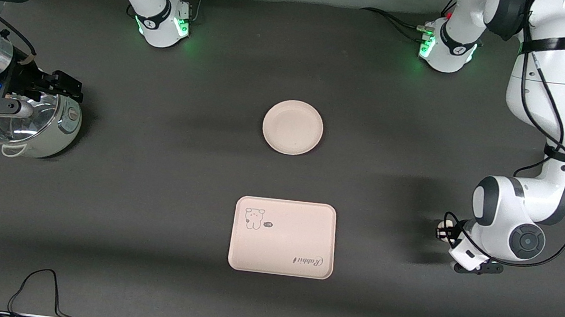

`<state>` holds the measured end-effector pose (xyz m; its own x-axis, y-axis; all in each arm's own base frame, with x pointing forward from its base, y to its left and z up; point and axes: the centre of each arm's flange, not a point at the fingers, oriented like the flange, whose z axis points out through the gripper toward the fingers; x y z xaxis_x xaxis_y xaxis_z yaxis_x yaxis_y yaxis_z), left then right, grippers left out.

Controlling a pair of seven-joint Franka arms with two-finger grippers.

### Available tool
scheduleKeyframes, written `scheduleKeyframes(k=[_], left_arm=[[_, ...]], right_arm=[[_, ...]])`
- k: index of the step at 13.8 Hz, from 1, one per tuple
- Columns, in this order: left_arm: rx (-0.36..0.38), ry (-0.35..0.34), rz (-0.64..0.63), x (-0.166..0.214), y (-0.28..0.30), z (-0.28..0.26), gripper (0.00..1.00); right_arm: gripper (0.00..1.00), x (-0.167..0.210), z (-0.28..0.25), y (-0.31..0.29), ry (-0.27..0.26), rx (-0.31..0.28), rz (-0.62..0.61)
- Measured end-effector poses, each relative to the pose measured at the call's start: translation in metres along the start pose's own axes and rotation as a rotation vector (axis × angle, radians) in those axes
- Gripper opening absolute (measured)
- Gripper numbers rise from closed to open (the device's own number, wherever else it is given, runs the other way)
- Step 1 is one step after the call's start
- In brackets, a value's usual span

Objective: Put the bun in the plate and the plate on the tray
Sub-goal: 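Lift the white bun off the table with the left gripper, then carry the bun with the left gripper and lower it onto the plate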

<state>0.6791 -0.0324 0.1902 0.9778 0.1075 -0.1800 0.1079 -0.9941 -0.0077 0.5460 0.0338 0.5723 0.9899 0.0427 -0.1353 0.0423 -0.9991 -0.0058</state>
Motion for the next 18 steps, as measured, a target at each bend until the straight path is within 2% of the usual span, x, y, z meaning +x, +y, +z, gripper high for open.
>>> scheduleKeyframes(k=[2, 5, 8, 11, 14, 18], left_arm=[[-0.001, 0.005, 0.0, 0.0, 0.0, -0.003, 0.09], [-0.011, 0.037, 0.002, 0.001, 0.002, -0.026, 0.1], [-0.035, 0.039, 0.011, -0.013, 0.01, -0.104, 0.11], [-0.064, 0.013, 0.03, -0.06, 0.009, -0.229, 0.14], [-0.092, 0.04, 0.034, -0.129, -0.01, -0.34, 0.14], [-0.086, 0.072, 0.02, -0.199, -0.031, -0.413, 0.15]], right_arm=[[1.0, 0.0, -0.001, 0.0, 0.005, 0.003, 0.0], [1.0, 0.0, -0.003, -0.001, 0.011, 0.006, 0.0], [1.0, 0.0, -0.005, -0.002, 0.015, 0.015, 0.0], [1.0, 0.0, -0.004, -0.012, 0.012, 0.049, 0.032], [1.0, 0.003, 0.003, -0.036, 0.012, 0.078, 0.041], [1.0, 0.014, 0.024, -0.05, 0.007, 0.139, 0.039]])
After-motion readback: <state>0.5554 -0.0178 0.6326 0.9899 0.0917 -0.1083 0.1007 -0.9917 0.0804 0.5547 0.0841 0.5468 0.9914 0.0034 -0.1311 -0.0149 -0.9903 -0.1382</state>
